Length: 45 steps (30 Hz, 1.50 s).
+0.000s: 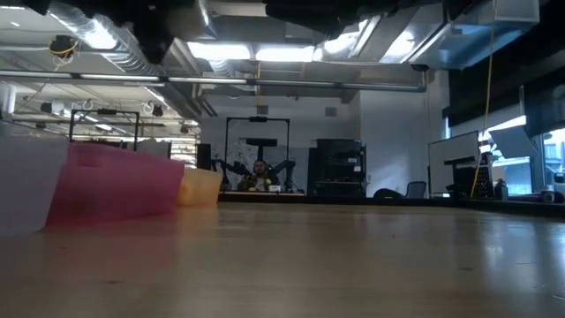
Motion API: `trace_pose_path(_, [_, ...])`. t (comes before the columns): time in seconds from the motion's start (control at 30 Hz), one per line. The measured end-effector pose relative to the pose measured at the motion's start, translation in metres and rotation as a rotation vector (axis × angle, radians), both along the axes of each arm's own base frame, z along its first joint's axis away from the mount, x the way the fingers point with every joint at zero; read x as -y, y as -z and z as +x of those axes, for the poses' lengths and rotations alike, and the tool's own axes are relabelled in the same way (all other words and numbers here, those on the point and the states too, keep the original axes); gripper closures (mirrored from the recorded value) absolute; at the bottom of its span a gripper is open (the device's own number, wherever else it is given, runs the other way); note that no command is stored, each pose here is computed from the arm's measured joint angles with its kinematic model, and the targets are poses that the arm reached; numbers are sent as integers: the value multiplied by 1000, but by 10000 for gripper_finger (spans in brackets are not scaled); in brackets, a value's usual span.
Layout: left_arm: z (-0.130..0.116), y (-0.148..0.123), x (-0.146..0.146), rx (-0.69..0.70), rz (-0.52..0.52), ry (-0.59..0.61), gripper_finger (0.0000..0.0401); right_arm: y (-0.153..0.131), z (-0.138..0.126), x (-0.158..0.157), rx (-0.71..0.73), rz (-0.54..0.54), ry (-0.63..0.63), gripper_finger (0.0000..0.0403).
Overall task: Sort produce into baskets
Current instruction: Put the garlic into the transparent bin, then put the lemon into the yellow bin
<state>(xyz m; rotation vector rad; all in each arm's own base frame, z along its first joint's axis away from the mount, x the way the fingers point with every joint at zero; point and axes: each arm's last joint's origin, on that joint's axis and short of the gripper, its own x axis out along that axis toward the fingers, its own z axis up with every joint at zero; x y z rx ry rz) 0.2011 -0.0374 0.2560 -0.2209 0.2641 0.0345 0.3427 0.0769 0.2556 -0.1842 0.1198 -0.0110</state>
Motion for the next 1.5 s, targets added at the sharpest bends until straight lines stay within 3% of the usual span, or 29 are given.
trace_pose_path(0.2, [-15, 8, 27, -146, -196, 238, 263, 0, 0, 0, 0, 0, 8, 237])
trace_pose_path(0.47, [-31, 27, 63, -397, -404, 289, 263, 0, 0, 1, -2, 18, 20, 237])
trace_pose_path(0.83, [-25, 66, 91, -571, -287, 220, 263, 0, 0, 1, -3, 19, 21, 237])
trace_pose_path(0.97, [-22, 78, 93, -632, -300, 171, 260, 0, 0, 1, -3, 22, 21, 237])
trace_pose_path(1.17, [-23, 90, 89, -731, -310, 76, 223, 0, 0, 1, -3, 22, 21, 237])
trace_pose_path(1.33, [-24, 88, 88, -729, -325, 70, 182, 0, 0, 1, -3, 22, 22, 237])
trace_pose_path(1.5, [-26, 79, 87, -689, -320, 114, 168, 0, 0, 1, -3, 22, 22, 237])
